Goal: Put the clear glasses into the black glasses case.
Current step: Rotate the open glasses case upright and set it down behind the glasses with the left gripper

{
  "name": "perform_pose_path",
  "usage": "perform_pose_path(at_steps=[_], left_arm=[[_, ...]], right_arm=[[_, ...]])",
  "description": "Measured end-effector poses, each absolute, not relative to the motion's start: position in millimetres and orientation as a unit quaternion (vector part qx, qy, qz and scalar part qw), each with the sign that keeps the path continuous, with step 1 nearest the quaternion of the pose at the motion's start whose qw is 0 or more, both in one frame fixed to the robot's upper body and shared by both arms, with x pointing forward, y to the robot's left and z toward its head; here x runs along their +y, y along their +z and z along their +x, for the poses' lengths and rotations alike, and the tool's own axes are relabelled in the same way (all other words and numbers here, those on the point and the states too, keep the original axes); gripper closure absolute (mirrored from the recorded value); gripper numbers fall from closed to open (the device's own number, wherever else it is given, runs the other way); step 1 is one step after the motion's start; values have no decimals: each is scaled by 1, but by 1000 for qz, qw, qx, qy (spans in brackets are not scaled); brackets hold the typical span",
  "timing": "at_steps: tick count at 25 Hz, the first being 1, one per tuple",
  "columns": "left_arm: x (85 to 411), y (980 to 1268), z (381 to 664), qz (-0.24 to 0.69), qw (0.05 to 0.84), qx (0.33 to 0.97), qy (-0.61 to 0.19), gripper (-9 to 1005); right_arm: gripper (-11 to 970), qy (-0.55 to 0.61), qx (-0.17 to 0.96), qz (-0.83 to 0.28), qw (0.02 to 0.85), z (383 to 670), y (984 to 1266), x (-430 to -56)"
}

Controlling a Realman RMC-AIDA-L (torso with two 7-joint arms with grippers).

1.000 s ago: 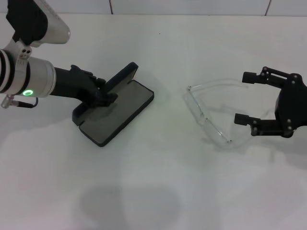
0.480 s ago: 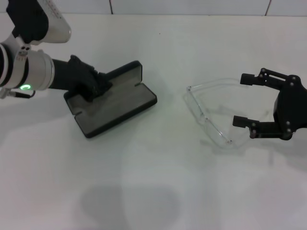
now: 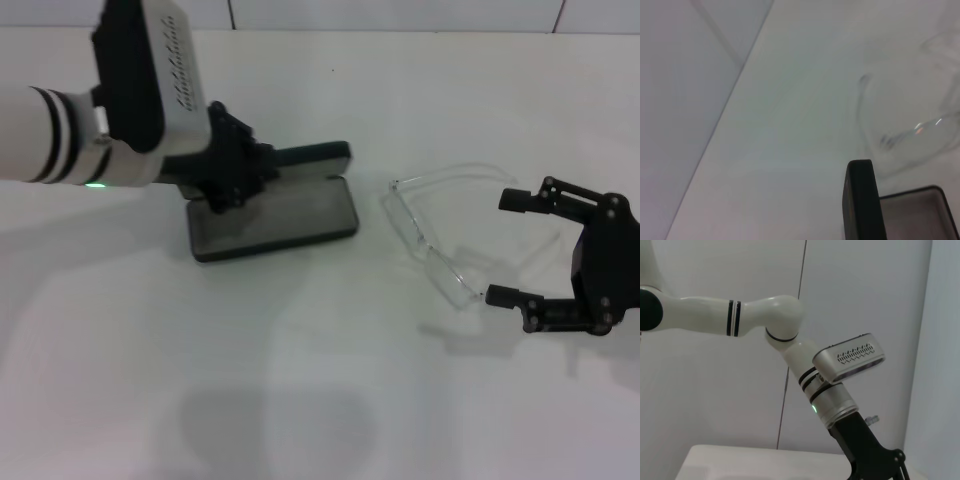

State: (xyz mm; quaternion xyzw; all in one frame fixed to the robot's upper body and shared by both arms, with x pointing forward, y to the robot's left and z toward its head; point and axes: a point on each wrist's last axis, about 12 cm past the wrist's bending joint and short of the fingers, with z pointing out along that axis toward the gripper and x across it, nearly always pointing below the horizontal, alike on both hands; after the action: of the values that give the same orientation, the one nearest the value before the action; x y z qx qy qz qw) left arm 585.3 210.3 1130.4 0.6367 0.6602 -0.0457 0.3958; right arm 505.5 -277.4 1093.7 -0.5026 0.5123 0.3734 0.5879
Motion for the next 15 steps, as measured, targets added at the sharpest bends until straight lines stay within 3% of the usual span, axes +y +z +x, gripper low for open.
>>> perform_pose_path(at_steps=[8, 15], left_arm=[[182, 1137, 582, 682, 394, 613, -68, 790], [179, 1136, 582, 684, 392, 611, -71, 782]], right_arm=[[88, 366, 514, -497, 596, 496, 1086, -282], [88, 365, 513, -498, 597, 494, 1085, -283]])
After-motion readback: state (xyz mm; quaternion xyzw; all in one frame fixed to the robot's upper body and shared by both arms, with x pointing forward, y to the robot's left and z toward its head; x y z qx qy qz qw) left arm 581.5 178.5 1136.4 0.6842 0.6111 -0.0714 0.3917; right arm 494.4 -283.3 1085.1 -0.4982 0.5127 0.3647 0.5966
